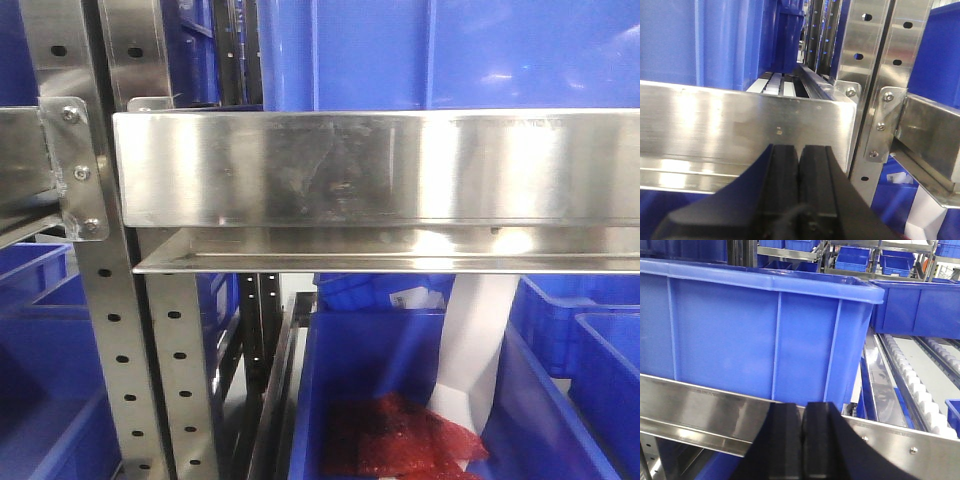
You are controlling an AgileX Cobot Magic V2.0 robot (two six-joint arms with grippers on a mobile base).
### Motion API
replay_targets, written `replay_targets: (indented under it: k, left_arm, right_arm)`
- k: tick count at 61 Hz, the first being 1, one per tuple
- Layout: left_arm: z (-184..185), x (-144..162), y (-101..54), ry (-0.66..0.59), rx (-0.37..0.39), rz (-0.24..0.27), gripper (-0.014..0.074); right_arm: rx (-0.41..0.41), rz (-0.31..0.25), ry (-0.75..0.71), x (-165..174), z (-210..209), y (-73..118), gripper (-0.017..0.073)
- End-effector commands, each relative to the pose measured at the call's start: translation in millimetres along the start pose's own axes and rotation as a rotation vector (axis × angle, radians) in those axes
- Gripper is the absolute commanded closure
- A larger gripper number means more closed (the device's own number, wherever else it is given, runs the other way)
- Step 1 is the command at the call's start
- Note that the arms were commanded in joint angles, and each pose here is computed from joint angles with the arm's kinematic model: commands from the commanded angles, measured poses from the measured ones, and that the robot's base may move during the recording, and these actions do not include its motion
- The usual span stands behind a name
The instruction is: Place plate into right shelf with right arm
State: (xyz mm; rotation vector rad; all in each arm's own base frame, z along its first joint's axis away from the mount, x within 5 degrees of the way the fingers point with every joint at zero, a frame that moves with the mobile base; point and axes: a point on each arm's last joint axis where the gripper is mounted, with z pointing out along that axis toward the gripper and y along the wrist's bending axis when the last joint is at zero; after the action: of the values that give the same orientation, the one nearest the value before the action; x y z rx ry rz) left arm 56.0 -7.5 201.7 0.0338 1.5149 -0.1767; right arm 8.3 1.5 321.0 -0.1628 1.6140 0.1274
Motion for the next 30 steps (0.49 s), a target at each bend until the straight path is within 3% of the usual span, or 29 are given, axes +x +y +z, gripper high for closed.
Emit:
replay_targets:
  k: [1,9,21,30]
  left_arm:
    - [-0.8,-6.0,-1.0,-0.090,0.016,-0.006,0.0640]
    - [-0.8,-6.0,-1.0,-0.090,0.016,-0.006,0.0640]
    - [-0.8,-6.0,-1.0,-0.090,0.016,-0.006,0.0640]
    - [-0.8,-6.0,-1.0,-0.090,0.016,-0.006,0.0640]
  right_arm:
    - [0.006,-0.006,-0.093,-12.6,-0.2,-0.3,0.0530]
    - [0.068,-0.050,-0.099,-5.3,4.7,-3.0,0.0530]
    - [0.176,-0.049,-0.137,23.3,14.2,-4.7,0.0530]
    - [0.229,-0.015,-0.116,55.1,30.5,-7.6,0.0530]
